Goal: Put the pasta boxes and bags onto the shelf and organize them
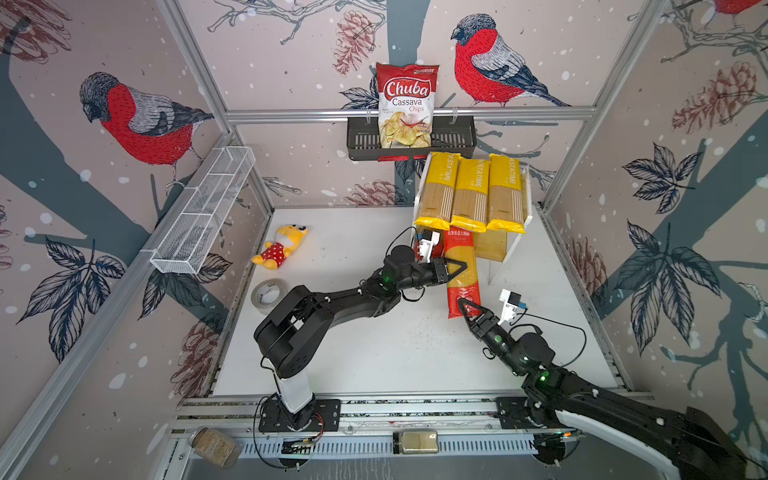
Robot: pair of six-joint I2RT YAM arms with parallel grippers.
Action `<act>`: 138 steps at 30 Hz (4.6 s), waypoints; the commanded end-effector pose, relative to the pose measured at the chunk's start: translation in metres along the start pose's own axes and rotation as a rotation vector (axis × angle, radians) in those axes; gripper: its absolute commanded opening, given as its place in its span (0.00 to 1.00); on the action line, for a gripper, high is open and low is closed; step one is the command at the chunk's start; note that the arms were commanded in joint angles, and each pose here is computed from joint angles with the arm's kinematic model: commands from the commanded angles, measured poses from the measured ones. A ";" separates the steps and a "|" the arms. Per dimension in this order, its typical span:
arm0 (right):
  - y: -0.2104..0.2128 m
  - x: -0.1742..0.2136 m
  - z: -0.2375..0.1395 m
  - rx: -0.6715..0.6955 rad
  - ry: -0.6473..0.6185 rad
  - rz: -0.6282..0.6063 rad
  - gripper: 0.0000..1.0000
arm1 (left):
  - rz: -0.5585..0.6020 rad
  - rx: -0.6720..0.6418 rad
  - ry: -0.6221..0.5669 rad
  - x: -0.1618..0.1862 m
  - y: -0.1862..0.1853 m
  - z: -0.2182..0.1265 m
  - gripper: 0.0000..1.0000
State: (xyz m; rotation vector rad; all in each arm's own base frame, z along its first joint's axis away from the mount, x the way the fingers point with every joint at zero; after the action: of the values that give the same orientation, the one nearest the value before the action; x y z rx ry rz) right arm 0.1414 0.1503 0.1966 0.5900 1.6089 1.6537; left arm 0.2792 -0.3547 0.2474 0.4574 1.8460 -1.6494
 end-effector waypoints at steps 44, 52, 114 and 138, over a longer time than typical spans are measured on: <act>-0.001 -0.113 0.069 0.264 -0.308 -0.098 0.44 | 0.107 -0.112 -0.072 0.042 -0.013 -0.097 0.62; -0.014 -0.103 0.049 0.332 -0.311 -0.033 0.59 | 0.124 -0.151 -0.070 0.047 -0.011 -0.105 0.62; -0.023 -0.172 -0.027 0.980 -0.913 -0.858 0.78 | 0.662 -2.092 -0.751 0.048 0.039 -0.350 0.83; -0.040 -0.190 -0.067 0.873 -0.944 -0.786 0.76 | 0.693 -1.928 -0.622 0.054 0.072 -0.354 0.83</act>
State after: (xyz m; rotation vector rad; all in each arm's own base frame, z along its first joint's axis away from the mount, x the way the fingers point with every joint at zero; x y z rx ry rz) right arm 0.2104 -0.0415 0.1729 0.8500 1.4895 -0.0828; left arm 0.2009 -0.0009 0.1736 -0.3484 1.5666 0.6678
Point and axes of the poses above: each gripper's point midway between its finger pads, its own z axis out along the fingers, its own y axis along the line the jaws close on, x = y × z, the point moved 8 cm from there along -z, back along the fingers, and after that the axes turned 13 degrees about z, right-handed, at the moved point
